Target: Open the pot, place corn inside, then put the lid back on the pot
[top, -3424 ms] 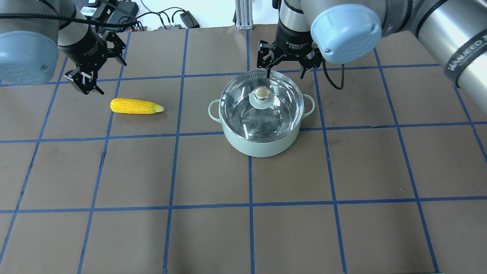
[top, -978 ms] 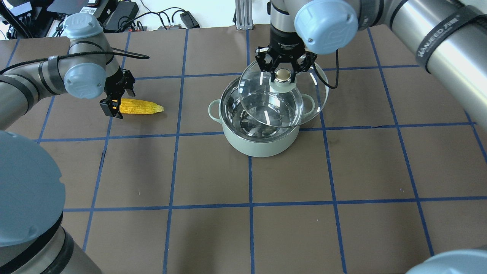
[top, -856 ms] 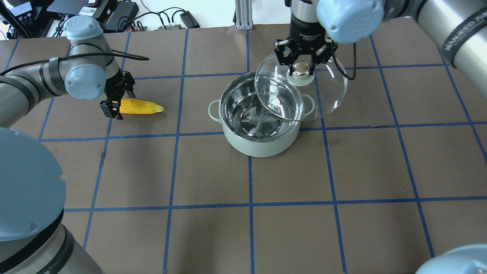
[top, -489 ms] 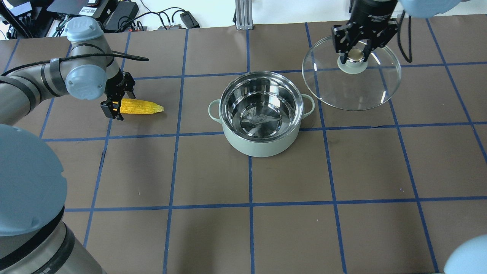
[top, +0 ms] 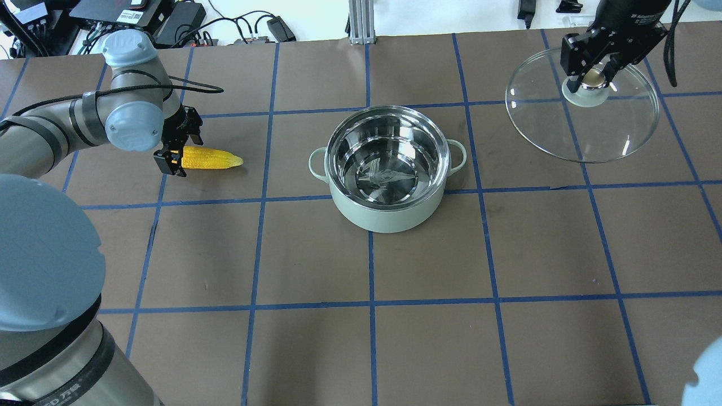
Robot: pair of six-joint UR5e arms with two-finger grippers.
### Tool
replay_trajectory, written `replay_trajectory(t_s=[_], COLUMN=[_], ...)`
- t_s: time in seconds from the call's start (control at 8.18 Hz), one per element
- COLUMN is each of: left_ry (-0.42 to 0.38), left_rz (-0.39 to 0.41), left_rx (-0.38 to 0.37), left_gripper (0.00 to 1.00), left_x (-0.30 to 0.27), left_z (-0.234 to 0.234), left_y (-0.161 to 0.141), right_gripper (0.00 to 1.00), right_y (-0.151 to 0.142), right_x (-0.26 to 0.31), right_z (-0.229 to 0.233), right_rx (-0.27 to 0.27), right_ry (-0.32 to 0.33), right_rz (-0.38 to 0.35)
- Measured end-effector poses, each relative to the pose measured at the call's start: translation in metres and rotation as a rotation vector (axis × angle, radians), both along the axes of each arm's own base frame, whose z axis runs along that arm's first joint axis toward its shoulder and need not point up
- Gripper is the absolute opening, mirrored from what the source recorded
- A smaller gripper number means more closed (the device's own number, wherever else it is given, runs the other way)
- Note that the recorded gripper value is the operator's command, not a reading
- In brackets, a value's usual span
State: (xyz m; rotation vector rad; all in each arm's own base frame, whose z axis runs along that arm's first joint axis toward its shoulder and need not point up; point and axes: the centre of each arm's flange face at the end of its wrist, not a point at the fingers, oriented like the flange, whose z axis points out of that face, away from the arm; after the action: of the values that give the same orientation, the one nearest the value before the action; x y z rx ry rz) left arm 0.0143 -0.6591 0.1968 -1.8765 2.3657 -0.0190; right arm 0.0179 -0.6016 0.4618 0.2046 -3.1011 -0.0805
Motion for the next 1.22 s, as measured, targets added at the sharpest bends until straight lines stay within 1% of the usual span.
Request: replay_trajectory(t_s=[0.12,0.24,0.37,0.49,0.73,0.98,1.1,1.22], left_ry=[0.0,0.0,0.001,0.003,0.029,0.051,0.047,0.034], left_rz=[0.0,0.0,0.0,0.002,0.016,0.028,0.038,0.053], left_rx=[-0.003,-0.003,0.001,0.005,-0.007,-0.04,-0.073,-0.12], left_gripper=[1.0,0.72,0.26,0.0,0.0,0.0,0.0,0.0], left_x=[0.0,0.0,0.001,0.0,-0.002,-0.005,-0.006,-0.008], left_z=[-0.004,-0.007,-0.011,-0.014,-0.012,0.005,0.026,0.058], left_y=[-0.001,-0.002,-0.003,-0.003,-0.004,-0.004,-0.002,0.002], right_gripper=[0.01,0.0,0.0,0.0,0.0,0.0,0.0,0.0], right_y=[0.002,0.005,0.007,0.009,0.012,0.014,0.014,0.015], right_x=[-0.005,-0.007,-0.007,-0.008,-0.009,-0.007,-0.007,-0.008], right_z=[-0.004,-0.006,-0.005,-0.003,0.002,0.002,0.003,0.003], right_rx=[0.01,0.015,0.015,0.011,0.005,0.004,0.004,0.005], right_ry=[0.005,0.008,0.008,0.011,0.02,0.019,0.025,0.034], right_rz=[0.001,0.001,0.001,0.0,-0.001,-0.01,-0.012,-0.012])
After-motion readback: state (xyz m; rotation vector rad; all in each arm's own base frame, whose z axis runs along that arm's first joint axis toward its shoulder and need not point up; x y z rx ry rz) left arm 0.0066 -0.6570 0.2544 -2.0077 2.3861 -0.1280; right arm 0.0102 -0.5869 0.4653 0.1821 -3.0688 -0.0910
